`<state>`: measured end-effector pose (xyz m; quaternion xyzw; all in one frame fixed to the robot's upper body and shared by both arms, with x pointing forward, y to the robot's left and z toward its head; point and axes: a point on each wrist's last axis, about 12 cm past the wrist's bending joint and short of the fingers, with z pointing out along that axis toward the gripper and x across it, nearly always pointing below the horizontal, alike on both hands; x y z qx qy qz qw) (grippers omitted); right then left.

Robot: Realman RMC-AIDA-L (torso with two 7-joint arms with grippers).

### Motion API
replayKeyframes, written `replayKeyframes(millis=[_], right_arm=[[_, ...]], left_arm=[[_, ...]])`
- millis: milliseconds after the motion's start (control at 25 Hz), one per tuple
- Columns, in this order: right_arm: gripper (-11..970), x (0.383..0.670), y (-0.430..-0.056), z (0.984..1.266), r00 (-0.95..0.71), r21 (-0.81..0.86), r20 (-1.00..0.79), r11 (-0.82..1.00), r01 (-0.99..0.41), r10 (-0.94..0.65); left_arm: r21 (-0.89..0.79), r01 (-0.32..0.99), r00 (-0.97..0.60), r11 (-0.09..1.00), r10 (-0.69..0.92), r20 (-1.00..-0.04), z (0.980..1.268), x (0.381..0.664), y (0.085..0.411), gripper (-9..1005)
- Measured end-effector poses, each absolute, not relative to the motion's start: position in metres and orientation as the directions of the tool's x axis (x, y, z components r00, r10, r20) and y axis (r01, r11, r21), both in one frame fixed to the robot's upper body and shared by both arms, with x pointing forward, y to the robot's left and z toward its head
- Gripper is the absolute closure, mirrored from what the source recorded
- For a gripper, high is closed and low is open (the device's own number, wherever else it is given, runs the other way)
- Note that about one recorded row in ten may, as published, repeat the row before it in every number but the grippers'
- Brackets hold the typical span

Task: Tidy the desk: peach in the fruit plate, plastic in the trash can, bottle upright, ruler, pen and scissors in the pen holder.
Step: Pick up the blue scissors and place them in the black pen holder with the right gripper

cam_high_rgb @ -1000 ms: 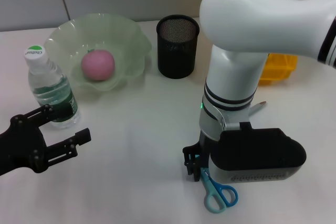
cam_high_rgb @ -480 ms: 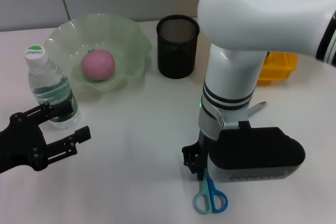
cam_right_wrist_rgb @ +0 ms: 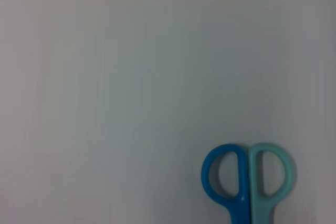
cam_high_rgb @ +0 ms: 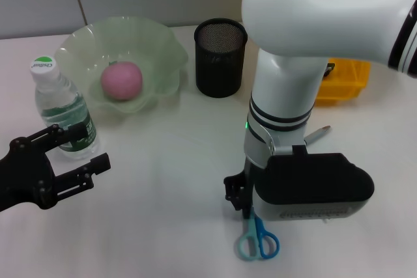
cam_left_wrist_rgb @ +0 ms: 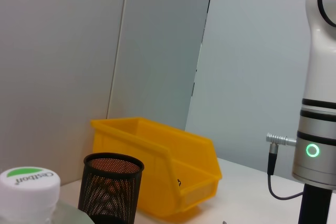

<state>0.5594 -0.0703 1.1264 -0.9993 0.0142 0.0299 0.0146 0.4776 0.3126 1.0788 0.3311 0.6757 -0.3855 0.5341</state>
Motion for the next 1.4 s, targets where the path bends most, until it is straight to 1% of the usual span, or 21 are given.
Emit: replayKeyframes(millis=[360,480,560,640,680,800,840,960,1000,1040,1120,1240,1280,1400], right_arm=[[748,0.563,-0.072,1.134,0.991,-0.126,-0.045,-0.983,-0.131,-0.126],[748,0.563,-0.075,1.140,0.981,-0.162,-0.066,-0.968,-0.193,-0.185],[748,0.562,-0.076,1.141,0.977,-0.169,-0.074,-0.963,-0.209,-0.199],[747,0.560,-0.078,1.148,0.964,-0.199,-0.102,-0.945,-0.260,-0.244],[747,0.560,-0.078,1.148,0.964,-0.199,-0.102,-0.945,-0.260,-0.244],[747,0.557,-0.083,1.155,0.950,-0.223,-0.133,-0.925,-0.308,-0.284],[747,0.555,-0.086,1.159,0.934,-0.243,-0.156,-0.904,-0.352,-0.322],[747,0.553,-0.092,1.166,0.905,-0.271,-0.207,-0.867,-0.418,-0.372],[746,0.553,-0.092,1.166,0.905,-0.271,-0.207,-0.867,-0.418,-0.372],[746,0.551,-0.097,1.171,0.883,-0.302,-0.250,-0.835,-0.460,-0.397],[746,0.550,-0.100,1.173,0.874,-0.319,-0.270,-0.819,-0.476,-0.403],[746,0.545,-0.116,1.178,0.829,-0.388,-0.353,-0.738,-0.552,-0.435],[746,0.545,-0.116,1.178,0.829,-0.388,-0.353,-0.738,-0.552,-0.435],[745,0.544,-0.127,1.179,0.776,-0.411,-0.425,-0.665,-0.624,-0.465]], left_arm=[[-0.167,0.853,-0.208,0.494,0.028,-0.978,1.080,0.478,0.315,245],[-0.167,0.848,-0.206,0.504,0.023,-0.978,1.079,0.478,0.317,245],[-0.167,0.848,-0.206,0.504,0.023,-0.978,1.079,0.478,0.317,246],[-0.172,0.846,-0.210,0.505,0.020,-0.977,1.078,0.476,0.317,246],[-0.172,0.846,-0.210,0.505,0.020,-0.977,1.078,0.476,0.317,246],[-0.173,0.845,-0.212,0.505,0.020,-0.977,1.077,0.477,0.316,246],[-0.176,0.844,-0.216,0.506,0.021,-0.976,1.076,0.477,0.316,247],[-0.181,0.843,-0.220,0.507,0.019,-0.975,1.075,0.476,0.316,247],[-0.181,0.843,-0.220,0.507,0.019,-0.975,1.075,0.476,0.316,247],[-0.181,0.840,-0.221,0.512,0.018,-0.975,1.075,0.476,0.317,247],[-0.180,0.838,-0.221,0.514,0.018,-0.975,1.075,0.476,0.318,248],[-0.179,0.836,-0.221,0.518,0.020,-0.975,1.075,0.477,0.318,248],[-0.178,0.836,-0.221,0.519,0.021,-0.975,1.075,0.477,0.318,248],[-0.177,0.835,-0.220,0.521,0.022,-0.975,1.075,0.478,0.318,249]])
